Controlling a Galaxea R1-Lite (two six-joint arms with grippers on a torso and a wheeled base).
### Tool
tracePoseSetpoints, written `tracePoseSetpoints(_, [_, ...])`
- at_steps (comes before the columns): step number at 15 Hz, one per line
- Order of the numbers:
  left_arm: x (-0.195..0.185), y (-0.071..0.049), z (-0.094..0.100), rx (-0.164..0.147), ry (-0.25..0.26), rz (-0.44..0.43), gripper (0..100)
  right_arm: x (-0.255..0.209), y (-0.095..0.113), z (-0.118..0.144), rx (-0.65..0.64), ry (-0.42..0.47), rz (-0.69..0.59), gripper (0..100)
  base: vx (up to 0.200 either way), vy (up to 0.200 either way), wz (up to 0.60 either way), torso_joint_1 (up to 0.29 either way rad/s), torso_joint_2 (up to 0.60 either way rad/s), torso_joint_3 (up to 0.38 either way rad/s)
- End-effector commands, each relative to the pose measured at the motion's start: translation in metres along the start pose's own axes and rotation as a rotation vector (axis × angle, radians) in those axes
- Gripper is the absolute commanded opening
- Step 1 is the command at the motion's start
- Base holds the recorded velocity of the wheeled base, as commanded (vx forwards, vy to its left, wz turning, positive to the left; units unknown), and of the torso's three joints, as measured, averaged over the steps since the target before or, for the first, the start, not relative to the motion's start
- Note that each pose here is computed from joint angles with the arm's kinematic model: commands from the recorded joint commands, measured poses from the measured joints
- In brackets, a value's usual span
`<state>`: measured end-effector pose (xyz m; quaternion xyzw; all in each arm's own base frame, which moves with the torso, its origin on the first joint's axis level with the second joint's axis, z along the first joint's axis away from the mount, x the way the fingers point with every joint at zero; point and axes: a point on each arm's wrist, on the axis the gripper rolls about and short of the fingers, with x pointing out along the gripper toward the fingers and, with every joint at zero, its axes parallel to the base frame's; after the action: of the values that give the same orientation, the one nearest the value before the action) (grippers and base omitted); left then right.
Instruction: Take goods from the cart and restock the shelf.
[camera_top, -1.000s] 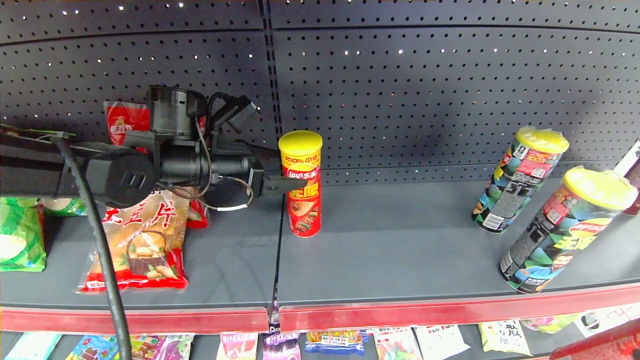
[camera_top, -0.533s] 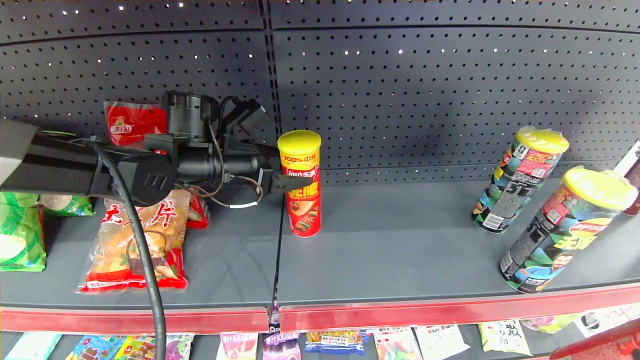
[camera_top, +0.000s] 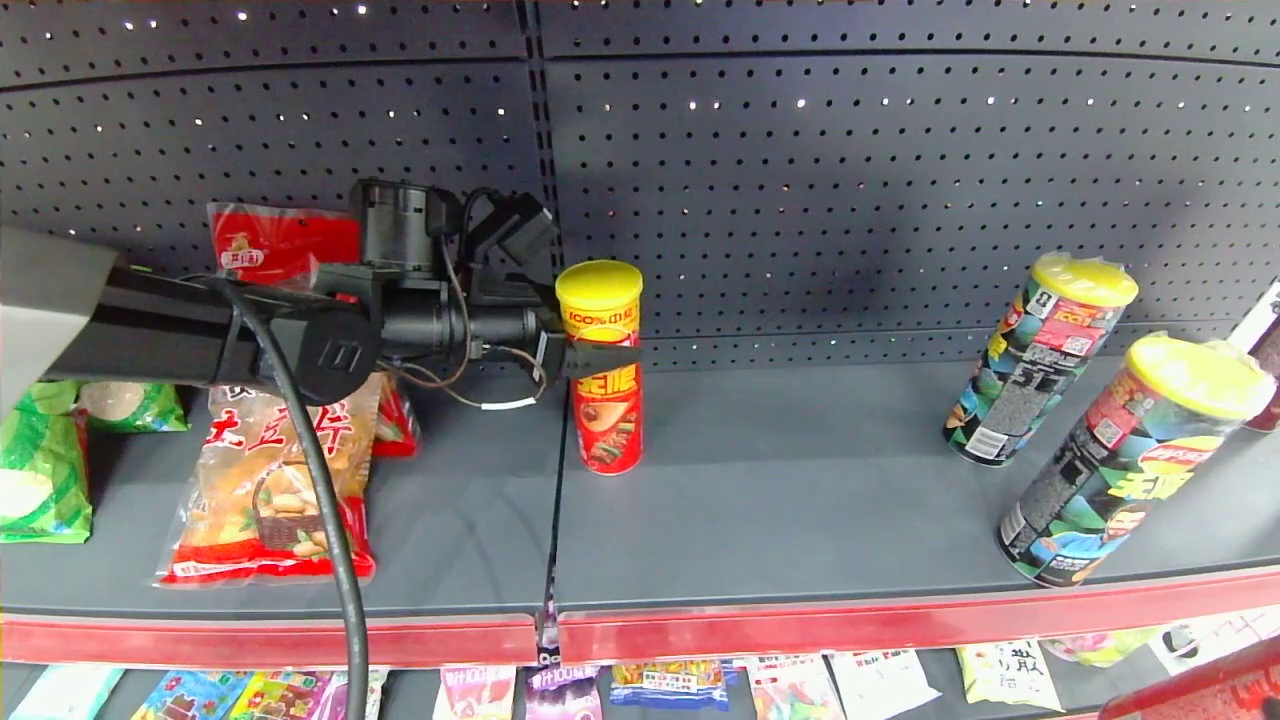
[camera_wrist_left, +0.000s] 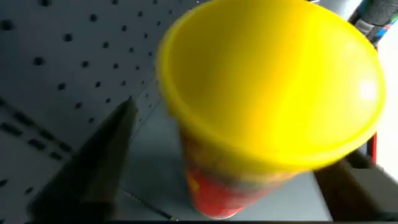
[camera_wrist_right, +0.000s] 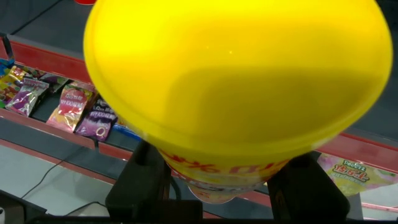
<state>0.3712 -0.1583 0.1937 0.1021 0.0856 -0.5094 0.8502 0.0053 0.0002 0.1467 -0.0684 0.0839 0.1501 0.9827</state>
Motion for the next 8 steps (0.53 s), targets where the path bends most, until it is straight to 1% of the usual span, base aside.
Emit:
tracePoseSetpoints(1, [0.003, -0.004, 0.001, 0.001, -0.001, -0.012, 0, 0.000, 0.000, 0.000, 0.000, 0.002, -0.001, 0, 0.000, 0.000, 0.00, 0.000, 0.00, 0.000])
tracePoseSetpoints(4, [-0.003, -0.014, 0.002, -0.005, 0.007, -0.023, 0, 0.000, 0.000, 0.000, -0.001, 0.000, -0.001, 0, 0.000, 0.000, 0.00, 0.000, 0.00, 0.000])
tracePoseSetpoints(6, [-0.016, -0.024, 0.003, -0.009, 0.014, -0.025, 0, 0.000, 0.000, 0.000, 0.000, 0.000, -0.001, 0, 0.000, 0.000, 0.00, 0.000, 0.00, 0.000])
tracePoseSetpoints(7, [-0.026, -0.034, 0.003, -0.016, 0.021, -0.033, 0, 0.000, 0.000, 0.000, -0.001, 0.002, -0.001, 0, 0.000, 0.000, 0.00, 0.000, 0.00, 0.000])
tracePoseSetpoints(8, [-0.034, -0.047, 0.002, -0.023, 0.029, -0.049, 0, 0.001, 0.000, -0.001, 0.000, 0.005, -0.001, 0, 0.000, 0.000, 0.00, 0.000, 0.00, 0.000])
